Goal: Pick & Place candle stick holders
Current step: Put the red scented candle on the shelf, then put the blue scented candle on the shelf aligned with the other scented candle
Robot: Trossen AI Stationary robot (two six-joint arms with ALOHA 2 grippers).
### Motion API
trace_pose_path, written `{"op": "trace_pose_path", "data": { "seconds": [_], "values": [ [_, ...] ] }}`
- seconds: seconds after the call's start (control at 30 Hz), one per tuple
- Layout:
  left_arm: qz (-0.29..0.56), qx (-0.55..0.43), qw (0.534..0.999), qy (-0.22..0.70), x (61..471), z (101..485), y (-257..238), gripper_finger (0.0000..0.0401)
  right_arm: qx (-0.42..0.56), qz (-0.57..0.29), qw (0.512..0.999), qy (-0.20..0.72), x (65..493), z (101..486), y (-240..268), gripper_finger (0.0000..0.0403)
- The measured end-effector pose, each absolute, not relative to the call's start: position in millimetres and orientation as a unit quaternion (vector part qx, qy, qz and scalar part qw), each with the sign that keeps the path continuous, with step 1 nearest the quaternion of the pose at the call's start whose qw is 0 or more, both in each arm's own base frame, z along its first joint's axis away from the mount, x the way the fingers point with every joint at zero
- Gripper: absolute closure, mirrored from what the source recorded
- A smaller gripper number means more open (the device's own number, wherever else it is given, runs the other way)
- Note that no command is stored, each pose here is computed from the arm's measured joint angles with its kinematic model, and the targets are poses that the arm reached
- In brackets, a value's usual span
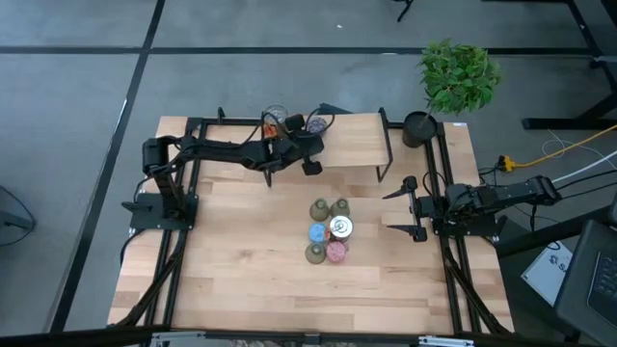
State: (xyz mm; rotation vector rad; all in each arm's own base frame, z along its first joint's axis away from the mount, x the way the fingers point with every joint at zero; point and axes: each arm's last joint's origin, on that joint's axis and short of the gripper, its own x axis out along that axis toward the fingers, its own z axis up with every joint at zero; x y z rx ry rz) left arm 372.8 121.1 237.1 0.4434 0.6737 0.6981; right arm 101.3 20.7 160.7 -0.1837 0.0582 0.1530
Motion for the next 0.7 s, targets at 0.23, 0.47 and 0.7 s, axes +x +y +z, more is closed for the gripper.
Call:
{"op": "trace_pose_path", "data": {
  "seconds": [0.23, 0.47, 0.7],
  "values": [
    [0.347, 0.210, 0.855, 0.324, 370, 237, 129, 0.0399, -0.092, 0.076, 0.992, 0.029, 101, 161, 21, 0.0005],
    [0.340, 0.230, 0.853, 0.322, 372, 239, 123, 0.0400, -0.092, 0.076, 0.992, 0.029, 101, 161, 21, 0.0005],
    [0.349, 0.286, 0.832, 0.323, 380, 243, 94, 0.0400, -0.092, 0.076, 0.992, 0.029, 101, 161, 21, 0.0005]
  ]
}}
